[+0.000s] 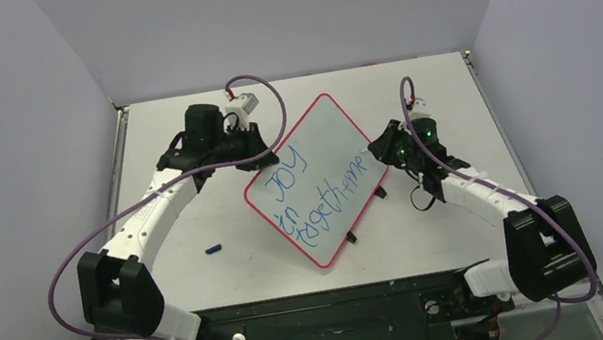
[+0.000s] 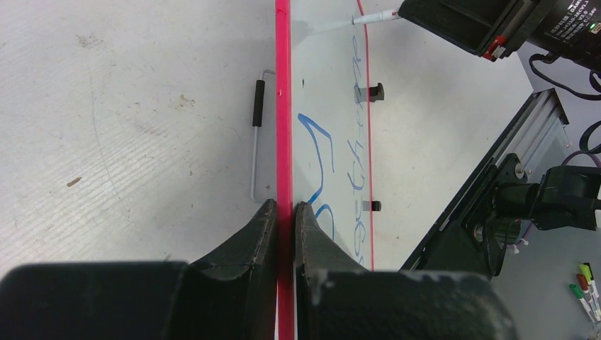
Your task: Write a sentence on the whiteboard
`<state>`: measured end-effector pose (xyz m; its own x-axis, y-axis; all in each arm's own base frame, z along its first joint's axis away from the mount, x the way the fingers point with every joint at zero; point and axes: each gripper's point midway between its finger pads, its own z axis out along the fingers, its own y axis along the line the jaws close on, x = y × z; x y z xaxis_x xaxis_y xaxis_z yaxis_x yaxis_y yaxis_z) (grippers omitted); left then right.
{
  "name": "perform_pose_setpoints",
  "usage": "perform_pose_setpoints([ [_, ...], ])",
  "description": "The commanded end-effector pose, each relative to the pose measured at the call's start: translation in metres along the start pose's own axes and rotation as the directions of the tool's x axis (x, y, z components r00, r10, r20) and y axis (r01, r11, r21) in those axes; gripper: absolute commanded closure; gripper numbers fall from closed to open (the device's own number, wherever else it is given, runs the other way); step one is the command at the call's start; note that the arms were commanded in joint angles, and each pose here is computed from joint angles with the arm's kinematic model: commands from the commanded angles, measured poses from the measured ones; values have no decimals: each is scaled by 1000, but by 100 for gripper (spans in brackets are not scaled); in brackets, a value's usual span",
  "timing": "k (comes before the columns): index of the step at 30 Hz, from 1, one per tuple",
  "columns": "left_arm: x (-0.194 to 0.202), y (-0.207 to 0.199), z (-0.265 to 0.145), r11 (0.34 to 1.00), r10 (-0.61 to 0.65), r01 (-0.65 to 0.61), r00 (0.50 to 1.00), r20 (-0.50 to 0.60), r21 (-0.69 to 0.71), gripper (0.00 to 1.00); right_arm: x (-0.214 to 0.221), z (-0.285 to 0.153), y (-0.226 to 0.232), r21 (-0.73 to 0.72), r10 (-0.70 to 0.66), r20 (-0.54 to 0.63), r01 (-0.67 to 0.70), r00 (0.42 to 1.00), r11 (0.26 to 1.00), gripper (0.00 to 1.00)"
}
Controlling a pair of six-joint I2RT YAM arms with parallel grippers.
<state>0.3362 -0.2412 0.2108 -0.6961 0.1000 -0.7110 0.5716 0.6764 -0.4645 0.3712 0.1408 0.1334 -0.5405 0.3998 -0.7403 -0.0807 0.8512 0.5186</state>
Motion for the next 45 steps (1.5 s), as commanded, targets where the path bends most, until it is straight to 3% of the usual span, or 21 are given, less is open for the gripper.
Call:
perform_pose_setpoints([
  [1,-14,-4,-8,995,97,-96,994,55,-16,100,13,-6,4,-28,-14,-24,14,1000,1000,100],
  [27,-14,-3,-8,995,99,-98,994,55,-18,100,1,-5,-19,58,3,2,-3,1000,998,100],
  [45,-16,-5,-10,995,102,-101,993,64,-16,100,22,-17,-19,39,-6,-38,8,999,999,100],
])
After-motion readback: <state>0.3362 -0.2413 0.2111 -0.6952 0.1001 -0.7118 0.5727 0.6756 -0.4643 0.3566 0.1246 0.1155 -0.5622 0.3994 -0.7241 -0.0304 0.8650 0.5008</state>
